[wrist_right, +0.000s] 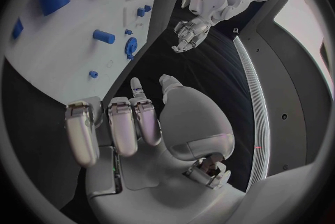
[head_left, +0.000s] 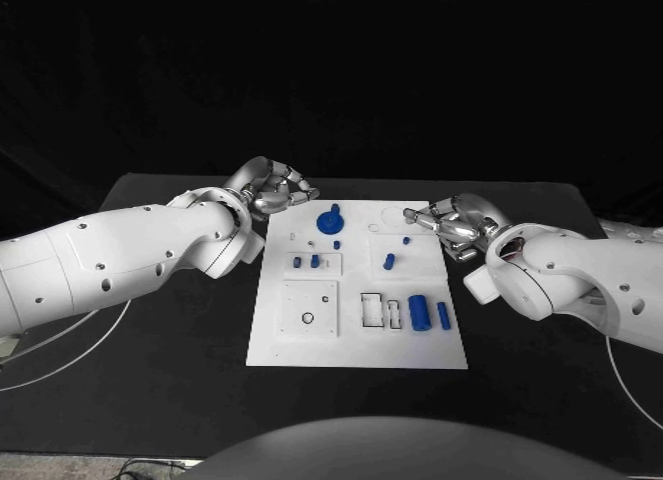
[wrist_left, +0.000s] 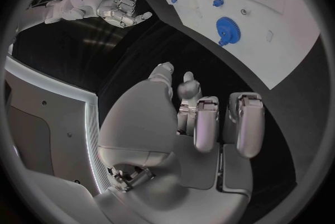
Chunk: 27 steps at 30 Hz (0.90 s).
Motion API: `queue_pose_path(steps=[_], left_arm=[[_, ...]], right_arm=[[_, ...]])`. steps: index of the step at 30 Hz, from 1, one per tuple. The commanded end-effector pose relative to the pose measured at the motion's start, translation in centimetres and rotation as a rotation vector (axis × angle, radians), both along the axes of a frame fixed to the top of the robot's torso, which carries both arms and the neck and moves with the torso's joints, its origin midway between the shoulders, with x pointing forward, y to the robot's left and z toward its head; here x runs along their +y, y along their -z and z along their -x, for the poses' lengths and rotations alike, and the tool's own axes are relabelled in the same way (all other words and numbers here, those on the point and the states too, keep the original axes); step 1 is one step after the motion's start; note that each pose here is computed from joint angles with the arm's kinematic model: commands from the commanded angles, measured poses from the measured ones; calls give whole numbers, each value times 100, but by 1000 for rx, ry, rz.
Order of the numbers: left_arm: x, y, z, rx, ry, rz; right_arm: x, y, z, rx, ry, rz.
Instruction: Assemble the parts on the task board
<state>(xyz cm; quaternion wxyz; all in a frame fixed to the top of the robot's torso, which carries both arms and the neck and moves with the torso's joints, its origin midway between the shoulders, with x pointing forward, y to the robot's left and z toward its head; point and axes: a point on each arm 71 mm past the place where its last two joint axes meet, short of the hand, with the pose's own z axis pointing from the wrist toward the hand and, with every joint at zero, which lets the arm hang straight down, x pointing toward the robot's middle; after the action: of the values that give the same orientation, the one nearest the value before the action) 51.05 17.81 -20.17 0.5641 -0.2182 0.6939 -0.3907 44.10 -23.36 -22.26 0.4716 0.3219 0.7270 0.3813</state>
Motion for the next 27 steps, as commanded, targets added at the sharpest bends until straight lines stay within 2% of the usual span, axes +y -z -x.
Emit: queue_pose_path(steps=[1, 7, 13, 18, 23, 27], left_arm=[[-73, -36, 9, -131, 55, 67], [-203, 49, 9, -212, 157, -13], [-390, 83, 27, -343, 312, -199], [-536, 123, 45, -409, 419, -353], [-604, 143, 49, -463, 466, -458], [-613, 154, 43, -478, 479, -505]], right_arm=[[19, -23, -5, -31, -20, -19], [7, -13, -3, -18, -23, -17], [-15, -2, 2, -3, -21, -12], [-28, 9, 4, 11, -20, -8], [-29, 20, 8, 27, -24, -4], [-31, 30, 8, 39, -26, -1]])
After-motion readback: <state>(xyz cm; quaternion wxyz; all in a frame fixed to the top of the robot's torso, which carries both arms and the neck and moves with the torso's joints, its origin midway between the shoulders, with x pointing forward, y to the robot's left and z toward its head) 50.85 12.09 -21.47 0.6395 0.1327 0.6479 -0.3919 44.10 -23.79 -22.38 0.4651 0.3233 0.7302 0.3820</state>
